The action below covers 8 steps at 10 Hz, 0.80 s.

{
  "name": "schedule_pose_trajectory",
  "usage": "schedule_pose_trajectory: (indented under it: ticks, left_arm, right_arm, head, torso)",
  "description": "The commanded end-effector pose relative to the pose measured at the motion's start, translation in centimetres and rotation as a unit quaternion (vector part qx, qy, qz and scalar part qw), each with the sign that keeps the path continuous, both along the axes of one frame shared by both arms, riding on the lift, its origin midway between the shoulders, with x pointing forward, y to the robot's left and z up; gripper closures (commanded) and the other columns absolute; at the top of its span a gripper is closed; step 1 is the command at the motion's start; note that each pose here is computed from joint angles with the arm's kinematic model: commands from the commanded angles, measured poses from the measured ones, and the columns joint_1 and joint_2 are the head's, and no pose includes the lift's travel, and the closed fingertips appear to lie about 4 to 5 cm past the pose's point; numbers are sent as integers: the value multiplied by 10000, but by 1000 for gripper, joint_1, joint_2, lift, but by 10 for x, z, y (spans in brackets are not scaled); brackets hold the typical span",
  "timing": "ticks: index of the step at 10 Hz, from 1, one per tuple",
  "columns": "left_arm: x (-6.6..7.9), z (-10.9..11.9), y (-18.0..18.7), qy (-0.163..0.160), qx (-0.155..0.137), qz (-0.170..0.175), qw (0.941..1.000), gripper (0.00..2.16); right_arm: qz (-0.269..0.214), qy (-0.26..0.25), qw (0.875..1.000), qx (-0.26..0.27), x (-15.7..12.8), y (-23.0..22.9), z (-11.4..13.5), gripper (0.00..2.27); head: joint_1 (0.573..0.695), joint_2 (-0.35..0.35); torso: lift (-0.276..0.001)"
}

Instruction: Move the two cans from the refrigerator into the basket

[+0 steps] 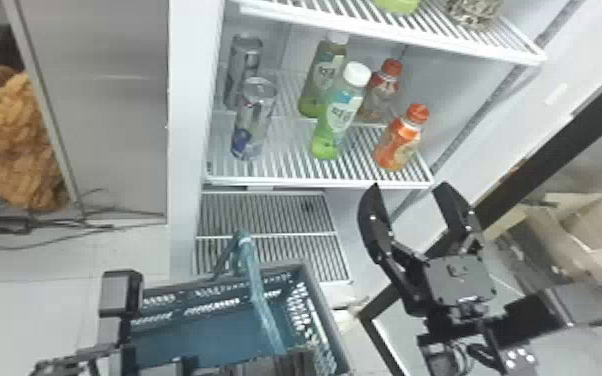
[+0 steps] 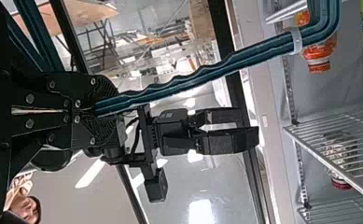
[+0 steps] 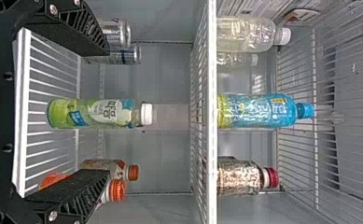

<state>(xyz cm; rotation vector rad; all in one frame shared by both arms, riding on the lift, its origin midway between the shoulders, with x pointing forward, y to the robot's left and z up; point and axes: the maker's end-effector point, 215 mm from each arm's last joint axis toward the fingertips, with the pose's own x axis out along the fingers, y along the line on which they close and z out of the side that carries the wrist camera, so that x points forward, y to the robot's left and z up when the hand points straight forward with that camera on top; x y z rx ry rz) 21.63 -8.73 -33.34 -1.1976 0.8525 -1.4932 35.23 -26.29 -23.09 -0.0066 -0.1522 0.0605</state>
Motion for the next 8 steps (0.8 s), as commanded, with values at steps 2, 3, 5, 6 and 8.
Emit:
schedule_pose_trajectory:
  ticks: [2, 3, 5, 6, 8]
  left_arm:
    - [0, 0, 0, 0, -2, 0, 10000, 1190]
    - [-1, 0, 0, 12, -2, 0, 10000, 1190]
    - [-1, 0, 0, 12, -2, 0, 10000, 1190]
    - [-1, 0, 0, 12, -2, 0, 10000, 1190]
    - [-1, 0, 0, 12, -2, 0, 10000, 1190]
  right_arm:
    - [74, 176, 9998, 51, 4, 4, -15, 108]
    - [116, 168, 9998, 59, 6, 7, -15, 108]
    - [236, 154, 9996, 82, 11, 15, -18, 107]
    - [309, 126, 9994, 90, 16, 20, -18, 104]
    - [431, 91, 9990, 104, 29, 28, -24, 104]
  head:
    - [695, -350]
    - [695, -350]
    - [695, -350]
    - [695, -350]
    - [695, -350]
  torso:
    - [-276]
    - [-276]
    - [-276]
    - [-276]
    - [-276]
